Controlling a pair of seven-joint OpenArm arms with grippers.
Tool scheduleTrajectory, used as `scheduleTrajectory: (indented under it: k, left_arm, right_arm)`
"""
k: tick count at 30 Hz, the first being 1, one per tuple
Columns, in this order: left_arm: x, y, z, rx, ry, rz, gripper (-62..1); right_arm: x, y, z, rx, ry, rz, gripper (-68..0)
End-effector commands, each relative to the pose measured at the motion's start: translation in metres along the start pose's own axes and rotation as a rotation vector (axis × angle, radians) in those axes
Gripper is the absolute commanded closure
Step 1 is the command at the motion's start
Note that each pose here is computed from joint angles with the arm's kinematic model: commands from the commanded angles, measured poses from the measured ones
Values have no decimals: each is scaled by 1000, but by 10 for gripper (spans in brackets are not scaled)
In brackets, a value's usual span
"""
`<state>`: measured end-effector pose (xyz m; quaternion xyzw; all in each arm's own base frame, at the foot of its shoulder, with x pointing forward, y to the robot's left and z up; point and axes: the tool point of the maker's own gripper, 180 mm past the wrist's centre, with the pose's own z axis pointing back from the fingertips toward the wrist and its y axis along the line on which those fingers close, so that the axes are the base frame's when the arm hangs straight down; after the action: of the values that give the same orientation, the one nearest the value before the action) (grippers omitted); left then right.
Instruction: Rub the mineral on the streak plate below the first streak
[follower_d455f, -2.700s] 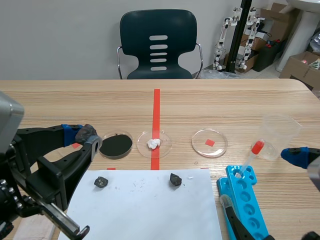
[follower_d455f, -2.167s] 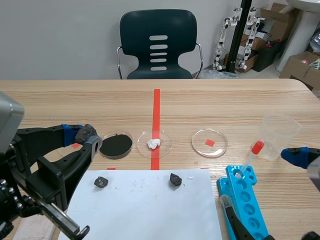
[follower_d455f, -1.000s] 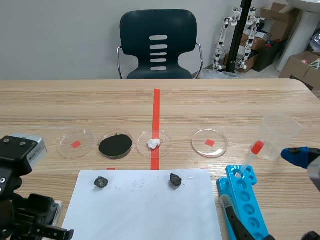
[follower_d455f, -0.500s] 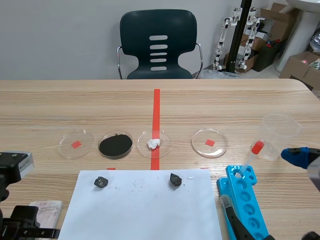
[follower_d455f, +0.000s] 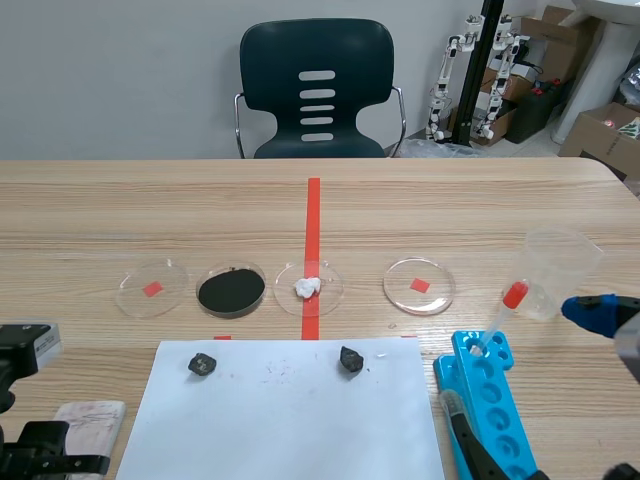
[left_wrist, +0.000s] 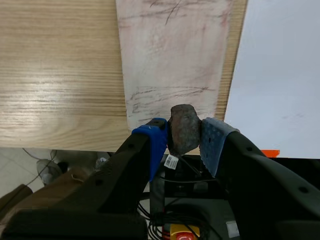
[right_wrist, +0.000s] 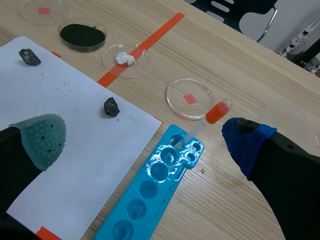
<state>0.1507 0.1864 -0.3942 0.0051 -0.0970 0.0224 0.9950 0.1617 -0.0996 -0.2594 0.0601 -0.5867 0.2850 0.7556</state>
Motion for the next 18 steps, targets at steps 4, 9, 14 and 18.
scheduleTrajectory:
  k: [4,9,14,18]
  left_arm:
    - [3,6,-2,8,-15,12,-145]
    - [9,6,-3,2,-36,18,-145]
    - [4,10,-11,2,-15,41,-145]
    - [4,15,-17,12,-10,50,-145]
  right_arm:
    - [9,-3,-1,-6,-34,6,-679]
    - [9,-3,-1,-6,-33,6,-679]
    - [9,-3,-1,-6,-34,6,-679]
    - [9,-3,-1,-6,-34,6,-679]
